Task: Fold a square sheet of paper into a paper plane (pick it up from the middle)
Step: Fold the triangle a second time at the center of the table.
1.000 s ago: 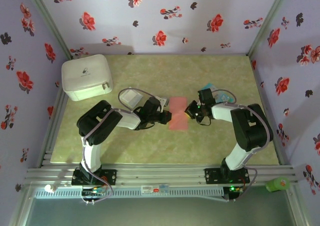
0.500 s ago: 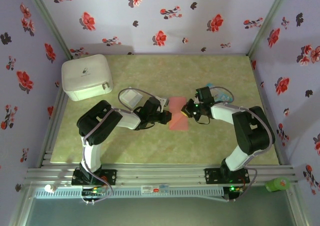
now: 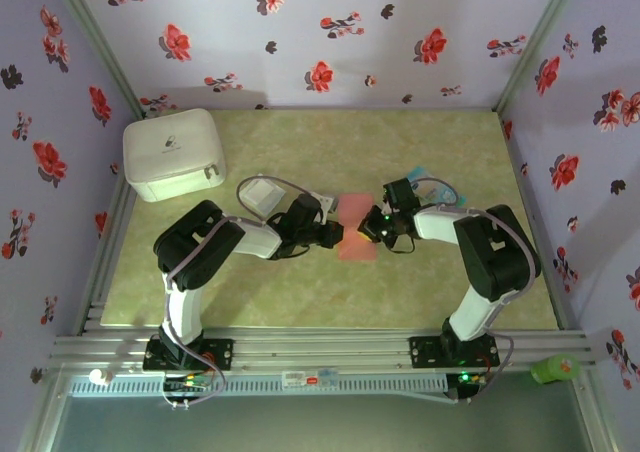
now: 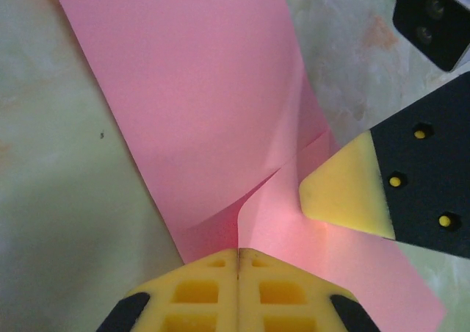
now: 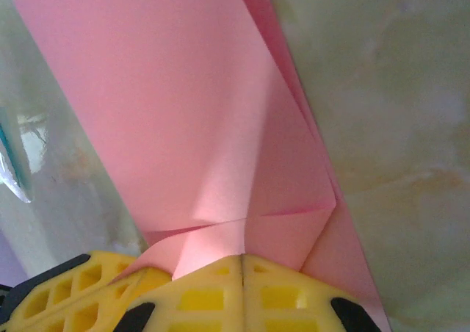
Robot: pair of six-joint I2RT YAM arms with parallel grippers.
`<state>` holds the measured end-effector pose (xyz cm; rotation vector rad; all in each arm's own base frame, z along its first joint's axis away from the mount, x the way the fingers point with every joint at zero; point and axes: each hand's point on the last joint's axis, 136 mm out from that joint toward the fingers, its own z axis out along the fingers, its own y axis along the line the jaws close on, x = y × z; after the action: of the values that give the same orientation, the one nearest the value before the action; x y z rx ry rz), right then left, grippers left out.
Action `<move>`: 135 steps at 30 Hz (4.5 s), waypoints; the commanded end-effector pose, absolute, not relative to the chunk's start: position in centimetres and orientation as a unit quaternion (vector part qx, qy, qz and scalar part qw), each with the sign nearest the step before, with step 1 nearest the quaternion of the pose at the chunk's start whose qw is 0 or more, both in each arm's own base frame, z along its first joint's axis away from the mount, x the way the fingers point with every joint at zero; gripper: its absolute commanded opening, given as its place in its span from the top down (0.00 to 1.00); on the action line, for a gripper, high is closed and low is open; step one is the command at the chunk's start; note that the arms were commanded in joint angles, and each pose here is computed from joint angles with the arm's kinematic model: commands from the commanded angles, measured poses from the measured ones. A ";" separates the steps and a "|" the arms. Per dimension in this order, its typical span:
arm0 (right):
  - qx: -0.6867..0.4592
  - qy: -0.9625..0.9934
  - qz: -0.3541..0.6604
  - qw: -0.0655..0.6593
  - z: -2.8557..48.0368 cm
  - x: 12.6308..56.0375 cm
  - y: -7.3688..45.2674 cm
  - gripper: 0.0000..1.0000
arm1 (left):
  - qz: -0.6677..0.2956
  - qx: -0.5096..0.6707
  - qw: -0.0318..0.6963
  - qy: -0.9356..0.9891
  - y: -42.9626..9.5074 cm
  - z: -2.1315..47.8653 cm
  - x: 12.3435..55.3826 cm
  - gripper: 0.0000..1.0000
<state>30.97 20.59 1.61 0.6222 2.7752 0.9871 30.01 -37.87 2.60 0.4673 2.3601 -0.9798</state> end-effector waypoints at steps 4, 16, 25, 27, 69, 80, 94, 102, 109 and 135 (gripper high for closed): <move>0.223 0.938 0.264 0.042 -1.7 28.7 17.8 1.00 | -0.352 0.168 0.253 0.886 -37.3 3.4 30.0 0.88; 0.235 0.933 0.269 0.049 -1.6 29.1 17.8 1.00 | -0.354 0.128 0.242 0.894 -36.0 8.2 29.7 0.83; 0.239 0.931 0.271 0.052 -1.6 29.2 17.8 1.00 | -0.434 0.146 0.138 0.878 -40.1 8.1 25.7 0.95; 0.239 0.931 0.272 0.052 -1.5 29.2 17.8 1.00 | -0.434 0.145 0.131 0.880 -40.4 7.5 25.6 0.94; 0.236 0.937 0.254 0.044 -2.1 28.6 17.0 1.00 | -0.345 0.189 0.063 0.917 -37.7 1.3 22.6 0.90; 0.236 0.937 0.254 0.044 -2.1 28.5 16.9 1.00 | -0.337 0.189 0.044 0.921 -35.7 1.1 20.6 0.89; 0.237 0.935 0.259 0.046 -1.9 28.6 17.0 1.00 | -0.427 0.157 0.130 0.881 -38.5 8.1 25.1 0.94; 0.236 0.934 0.264 0.047 -1.7 28.8 17.2 1.00 | -0.415 0.158 0.104 0.890 -40.8 5.6 26.8 0.95; 0.231 0.932 0.277 0.047 -1.3 29.1 17.7 1.00 | -0.386 0.163 0.064 0.906 -40.1 2.0 25.6 0.95; 0.156 0.928 0.335 0.051 1.7 28.6 21.9 1.00 | -0.332 0.140 0.054 0.931 -38.1 -1.1 22.1 0.98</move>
<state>29.44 22.29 3.20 0.4329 2.7767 1.0597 23.76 -40.70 2.02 0.4889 2.6826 -1.1562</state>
